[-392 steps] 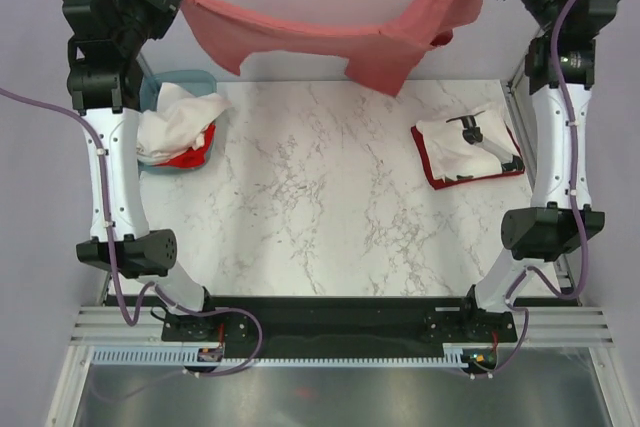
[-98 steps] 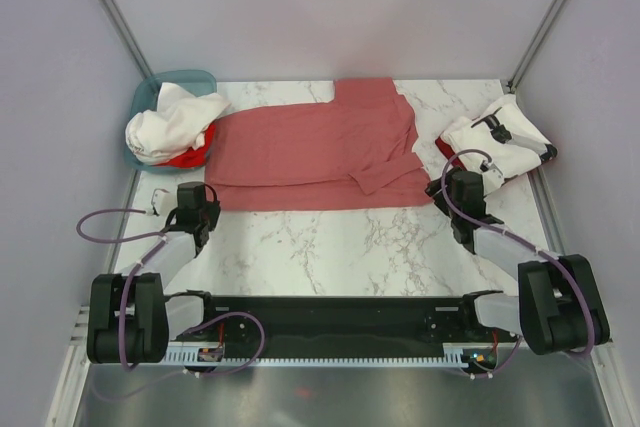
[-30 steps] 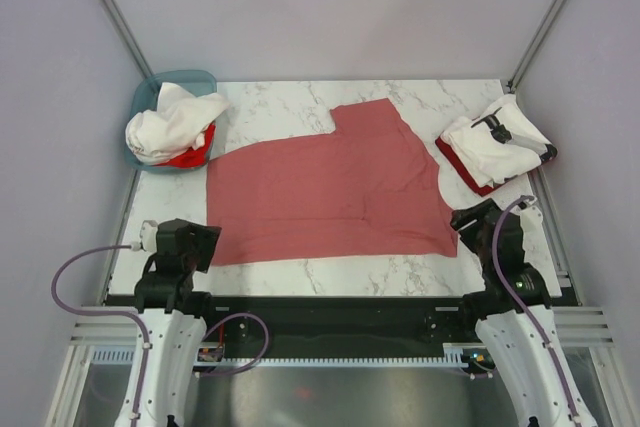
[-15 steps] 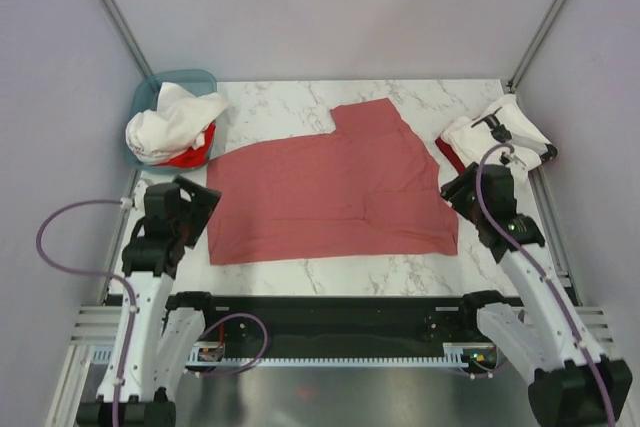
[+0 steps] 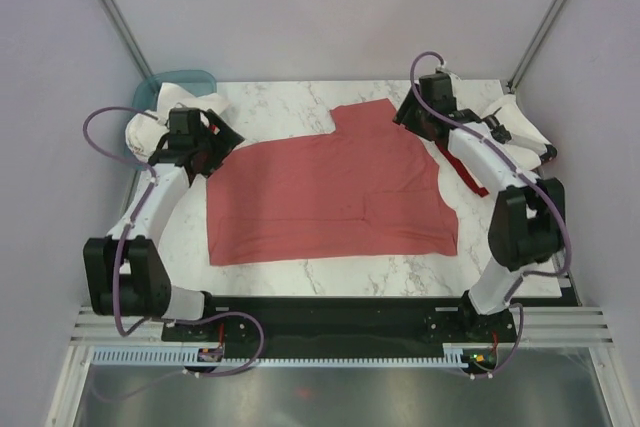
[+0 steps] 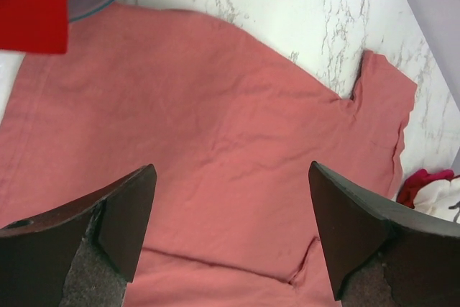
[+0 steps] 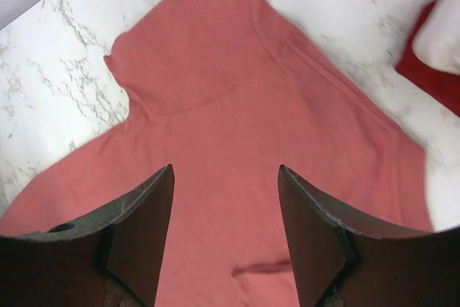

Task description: Fold and stack the t-shirts

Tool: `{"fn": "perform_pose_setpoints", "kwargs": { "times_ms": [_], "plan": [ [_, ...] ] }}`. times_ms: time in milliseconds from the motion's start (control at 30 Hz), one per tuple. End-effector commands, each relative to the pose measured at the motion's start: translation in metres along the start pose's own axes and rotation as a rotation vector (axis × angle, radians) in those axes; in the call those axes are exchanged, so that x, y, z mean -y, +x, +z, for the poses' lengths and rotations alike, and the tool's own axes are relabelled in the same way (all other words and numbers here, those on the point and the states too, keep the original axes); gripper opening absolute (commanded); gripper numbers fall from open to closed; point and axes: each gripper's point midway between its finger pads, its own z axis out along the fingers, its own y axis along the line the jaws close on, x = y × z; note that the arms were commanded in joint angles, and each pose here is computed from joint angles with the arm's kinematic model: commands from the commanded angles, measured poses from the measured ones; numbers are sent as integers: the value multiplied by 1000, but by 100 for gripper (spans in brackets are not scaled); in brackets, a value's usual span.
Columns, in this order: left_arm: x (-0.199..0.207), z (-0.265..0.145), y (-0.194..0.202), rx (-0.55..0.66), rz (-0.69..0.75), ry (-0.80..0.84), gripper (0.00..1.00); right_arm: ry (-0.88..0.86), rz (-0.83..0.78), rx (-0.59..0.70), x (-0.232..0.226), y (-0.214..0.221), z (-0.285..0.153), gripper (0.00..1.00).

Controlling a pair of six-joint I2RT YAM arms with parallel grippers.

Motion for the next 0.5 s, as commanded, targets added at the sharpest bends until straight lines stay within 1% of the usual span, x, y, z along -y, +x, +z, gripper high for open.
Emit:
{"fn": "perform_pose_setpoints", "kwargs": {
  "times_ms": [0, 33, 67, 100, 133, 167, 200, 233, 267, 300, 367, 400, 433, 467],
  "plan": [
    [29, 21, -28, 73, 97, 63, 93, -32, -51, 45, -33, -23, 30, 68],
    [23, 40, -22, 43, 106, 27, 93, -20, -65, 9, -31, -11, 52, 67],
    [34, 44, -30, 54, 118, 42, 92, -24, -76, 8, -35, -11, 61, 67],
    [32, 53, -31, 60, 133, 16, 91, -45, -82, 36, -47, -25, 65, 67],
    [31, 60, -33, 62, 137, 0, 91, -16, -107, 13, -40, -15, 86, 67],
    [31, 75, -33, 53, 141, -14, 91, -3, -119, 26, -41, -18, 94, 66],
    [31, 82, -34, 52, 148, -22, 90, -12, -128, 51, -50, -28, 99, 66],
    [31, 88, -34, 52, 154, -31, 90, 20, -149, 30, -41, -17, 120, 66],
    [31, 101, -34, 43, 160, -40, 90, 39, -157, 38, -39, -18, 128, 67],
    [31, 106, -36, 47, 169, -49, 90, 54, -165, 38, -39, -18, 144, 67],
    [36, 115, -42, 57, 176, -51, 90, 83, -198, 42, -36, -18, 158, 67],
    [30, 127, -37, 45, 189, -72, 90, 81, -198, 73, -44, -31, 161, 68],
    [35, 130, -44, 65, 195, -74, 90, 105, -212, 54, -36, -20, 177, 68],
    [36, 134, -46, 69, 202, -76, 90, 108, -236, 58, -36, -21, 183, 69]
  ]
}}
